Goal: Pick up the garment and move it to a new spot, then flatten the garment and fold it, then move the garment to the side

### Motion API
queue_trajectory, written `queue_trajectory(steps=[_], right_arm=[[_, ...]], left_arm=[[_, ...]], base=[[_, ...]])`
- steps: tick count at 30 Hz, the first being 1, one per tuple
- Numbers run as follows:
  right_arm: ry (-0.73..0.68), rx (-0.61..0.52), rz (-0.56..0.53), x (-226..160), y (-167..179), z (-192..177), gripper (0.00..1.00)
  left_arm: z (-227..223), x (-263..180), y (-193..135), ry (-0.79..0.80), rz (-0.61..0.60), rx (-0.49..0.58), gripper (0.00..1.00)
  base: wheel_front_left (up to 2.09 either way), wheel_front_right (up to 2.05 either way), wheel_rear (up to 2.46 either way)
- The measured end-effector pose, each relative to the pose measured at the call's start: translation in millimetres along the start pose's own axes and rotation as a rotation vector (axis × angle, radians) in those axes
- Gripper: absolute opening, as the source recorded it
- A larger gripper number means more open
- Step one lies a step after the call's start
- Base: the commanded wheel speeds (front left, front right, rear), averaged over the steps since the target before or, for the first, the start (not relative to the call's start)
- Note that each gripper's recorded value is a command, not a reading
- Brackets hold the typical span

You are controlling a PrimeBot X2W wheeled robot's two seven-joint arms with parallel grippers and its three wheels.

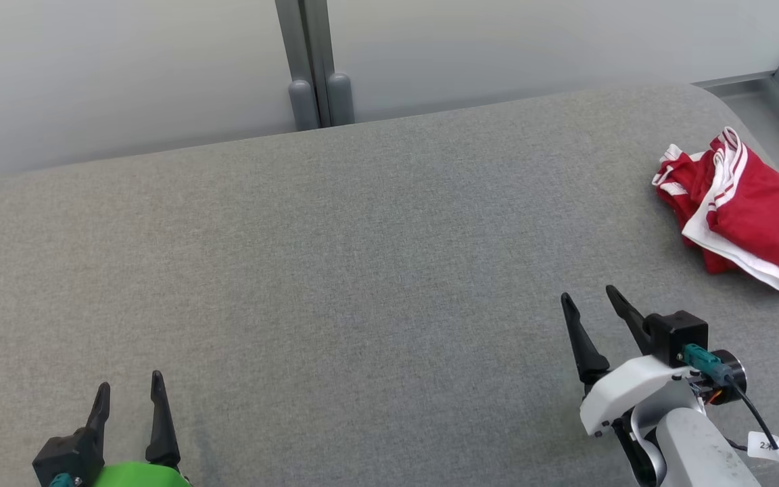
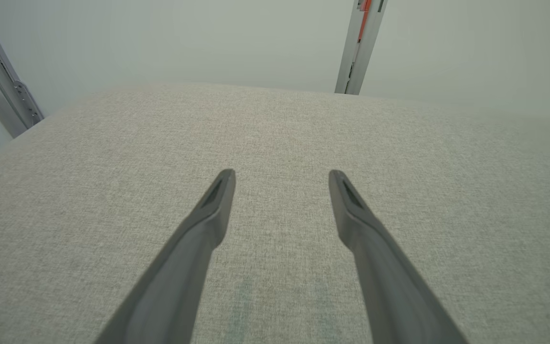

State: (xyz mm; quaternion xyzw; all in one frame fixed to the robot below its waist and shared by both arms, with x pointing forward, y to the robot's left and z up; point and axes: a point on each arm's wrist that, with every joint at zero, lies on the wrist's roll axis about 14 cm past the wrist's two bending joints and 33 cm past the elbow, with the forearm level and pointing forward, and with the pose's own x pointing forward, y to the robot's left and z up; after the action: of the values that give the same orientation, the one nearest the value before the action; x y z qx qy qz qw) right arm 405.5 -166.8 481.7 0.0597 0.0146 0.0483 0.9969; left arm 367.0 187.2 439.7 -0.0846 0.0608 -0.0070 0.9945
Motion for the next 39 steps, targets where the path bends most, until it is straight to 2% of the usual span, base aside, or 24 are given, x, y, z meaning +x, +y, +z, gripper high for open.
queue_trajectory(steps=[5, 6, 12, 39], right_arm=[[-0.001, 0.009, 0.011, -6, 5, 0, 1.00], [-0.001, 0.009, 0.013, -6, 6, 0, 0.00], [0.085, 0.043, -0.008, -20, 4, -28, 0.00], [0.048, 0.509, -0.127, -20, -16, -15, 0.00]], left_arm=[[2, -10, 2, -0.010, 0.011, -0.031, 1.00], [1, -11, 3, -0.010, 0.014, -0.042, 0.00], [-16, -16, 2, 0.046, 0.028, -0.077, 0.00], [-2, -8, 10, 0.027, 0.098, -0.510, 0.00]], base=[[0.00, 0.00, 0.00], [0.00, 0.00, 0.00], [0.00, 0.00, 0.00], [0.00, 0.00, 0.00]])
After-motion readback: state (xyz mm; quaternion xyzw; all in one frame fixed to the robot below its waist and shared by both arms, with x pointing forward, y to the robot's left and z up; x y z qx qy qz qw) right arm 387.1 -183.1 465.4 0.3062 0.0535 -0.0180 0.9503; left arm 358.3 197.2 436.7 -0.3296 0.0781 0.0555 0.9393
